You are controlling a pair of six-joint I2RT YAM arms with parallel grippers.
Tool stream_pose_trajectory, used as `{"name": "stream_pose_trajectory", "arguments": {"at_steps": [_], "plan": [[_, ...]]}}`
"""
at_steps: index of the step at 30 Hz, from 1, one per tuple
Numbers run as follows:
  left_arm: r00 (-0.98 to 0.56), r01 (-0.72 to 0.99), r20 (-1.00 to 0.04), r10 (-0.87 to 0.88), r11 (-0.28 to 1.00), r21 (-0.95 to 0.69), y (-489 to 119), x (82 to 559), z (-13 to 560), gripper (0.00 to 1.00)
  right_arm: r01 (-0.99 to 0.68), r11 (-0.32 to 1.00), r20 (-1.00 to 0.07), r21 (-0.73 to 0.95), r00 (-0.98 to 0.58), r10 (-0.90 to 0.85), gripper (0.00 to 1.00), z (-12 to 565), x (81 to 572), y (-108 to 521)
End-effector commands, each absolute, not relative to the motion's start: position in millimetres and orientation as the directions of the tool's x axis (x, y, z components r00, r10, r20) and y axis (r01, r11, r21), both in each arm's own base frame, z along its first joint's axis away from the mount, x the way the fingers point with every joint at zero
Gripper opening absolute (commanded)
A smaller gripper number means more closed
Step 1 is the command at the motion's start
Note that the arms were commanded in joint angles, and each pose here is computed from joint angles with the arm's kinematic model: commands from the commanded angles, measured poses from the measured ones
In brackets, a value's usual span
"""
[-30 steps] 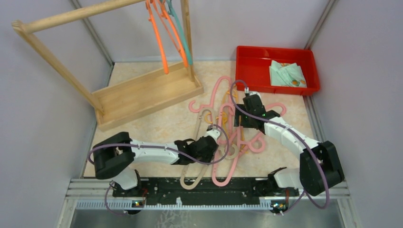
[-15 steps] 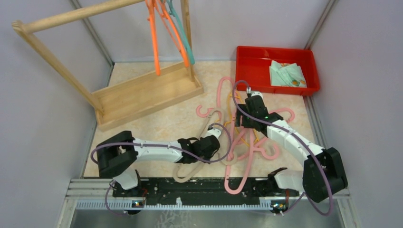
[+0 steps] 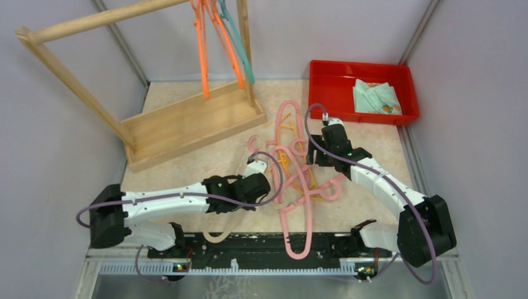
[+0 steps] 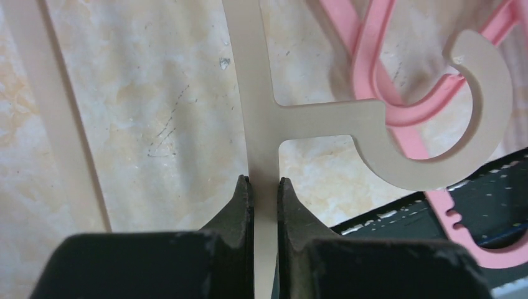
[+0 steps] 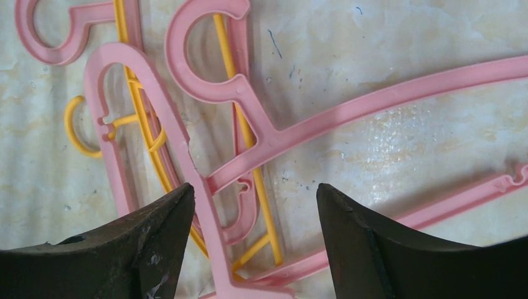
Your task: Organize the hangers
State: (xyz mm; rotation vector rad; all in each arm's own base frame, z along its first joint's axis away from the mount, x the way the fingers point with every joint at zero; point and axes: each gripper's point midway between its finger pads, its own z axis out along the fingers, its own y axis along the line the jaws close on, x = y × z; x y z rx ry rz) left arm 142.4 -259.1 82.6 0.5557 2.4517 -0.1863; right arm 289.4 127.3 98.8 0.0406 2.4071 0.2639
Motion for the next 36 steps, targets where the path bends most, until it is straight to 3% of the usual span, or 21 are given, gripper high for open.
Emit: {"name": "stream_pose_trajectory", "arguments": {"at_steps": [1, 5, 18, 27, 36], "plan": [[-0.704, 0.422, -0.662, 0.255, 0.901, -0.102, -267, 146, 117, 0.0, -0.098, 0.963, -0.7, 0.252, -0.706, 0.111, 0.72, 116, 302, 139], [-0.678, 0.428, -0.72, 0.147, 0.875, -0.224, -280, 149, 138, 0.0, -0.108, 0.96, -0.693, 0.259, -0.713, 0.107, 0.72, 115, 304, 143], [-0.645, 0.135, -0.722, -0.249, 0.893, -0.429, -223, 196, 197, 0.0, -0.12, 0.962, -0.697, 0.245, -0.712, 0.088, 0.7, 122, 307, 143], [-0.483, 0.058, -0.79, -0.378, 0.886, -0.459, -173, 237, 278, 0.0, -0.124, 0.962, -0.703, 0.244, -0.706, 0.087, 0.7, 130, 310, 144], [-0.385, 0.077, -0.813, -0.436, 0.863, -0.499, -151, 237, 347, 0.0, -0.126, 0.964, -0.71, 0.235, -0.699, 0.082, 0.7, 135, 316, 145]]}}
